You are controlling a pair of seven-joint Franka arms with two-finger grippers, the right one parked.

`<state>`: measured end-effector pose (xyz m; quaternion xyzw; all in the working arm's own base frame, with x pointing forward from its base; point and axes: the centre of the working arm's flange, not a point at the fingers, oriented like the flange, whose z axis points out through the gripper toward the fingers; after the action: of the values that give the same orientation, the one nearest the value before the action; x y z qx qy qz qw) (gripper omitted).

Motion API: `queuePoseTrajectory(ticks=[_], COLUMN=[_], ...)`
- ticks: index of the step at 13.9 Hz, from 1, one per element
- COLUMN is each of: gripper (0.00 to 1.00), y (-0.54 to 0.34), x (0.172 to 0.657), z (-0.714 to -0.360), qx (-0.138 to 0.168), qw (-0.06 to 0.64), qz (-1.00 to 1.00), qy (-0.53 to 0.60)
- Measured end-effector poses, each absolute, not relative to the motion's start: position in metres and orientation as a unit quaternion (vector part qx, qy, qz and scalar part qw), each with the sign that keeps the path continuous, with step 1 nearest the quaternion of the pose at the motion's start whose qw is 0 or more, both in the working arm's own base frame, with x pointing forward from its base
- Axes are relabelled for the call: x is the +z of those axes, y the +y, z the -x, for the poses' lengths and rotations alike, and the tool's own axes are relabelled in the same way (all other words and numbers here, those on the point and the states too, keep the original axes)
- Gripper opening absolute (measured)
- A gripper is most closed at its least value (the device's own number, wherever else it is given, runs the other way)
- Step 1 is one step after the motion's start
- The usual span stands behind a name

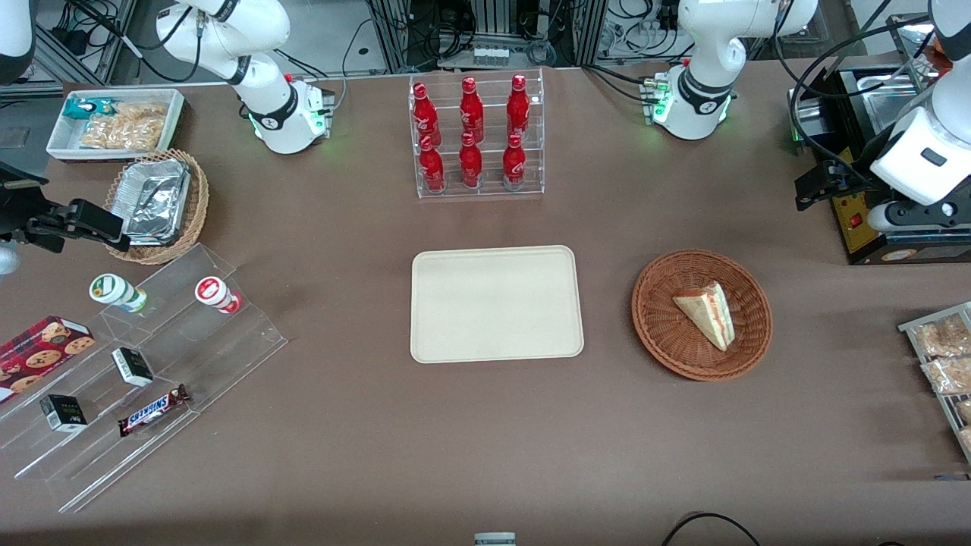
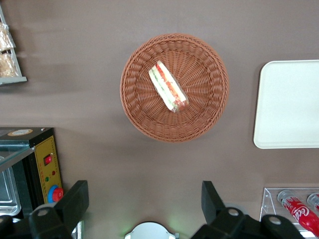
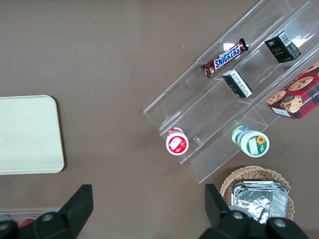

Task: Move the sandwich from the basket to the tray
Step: 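Move the left gripper over the sandwich in the woven basket and lower it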

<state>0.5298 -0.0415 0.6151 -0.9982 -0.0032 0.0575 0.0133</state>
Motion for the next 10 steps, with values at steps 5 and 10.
queuePoseTrajectory(ticks=[5, 10], gripper=[1.0, 1.0], y=[-0.045, -0.051], x=[0.568, 0.44], z=[-0.547, -0.57], qx=[0.102, 0.149], qw=[0.016, 0.019], qz=[0.995, 0.989], qy=[0.0, 0.006])
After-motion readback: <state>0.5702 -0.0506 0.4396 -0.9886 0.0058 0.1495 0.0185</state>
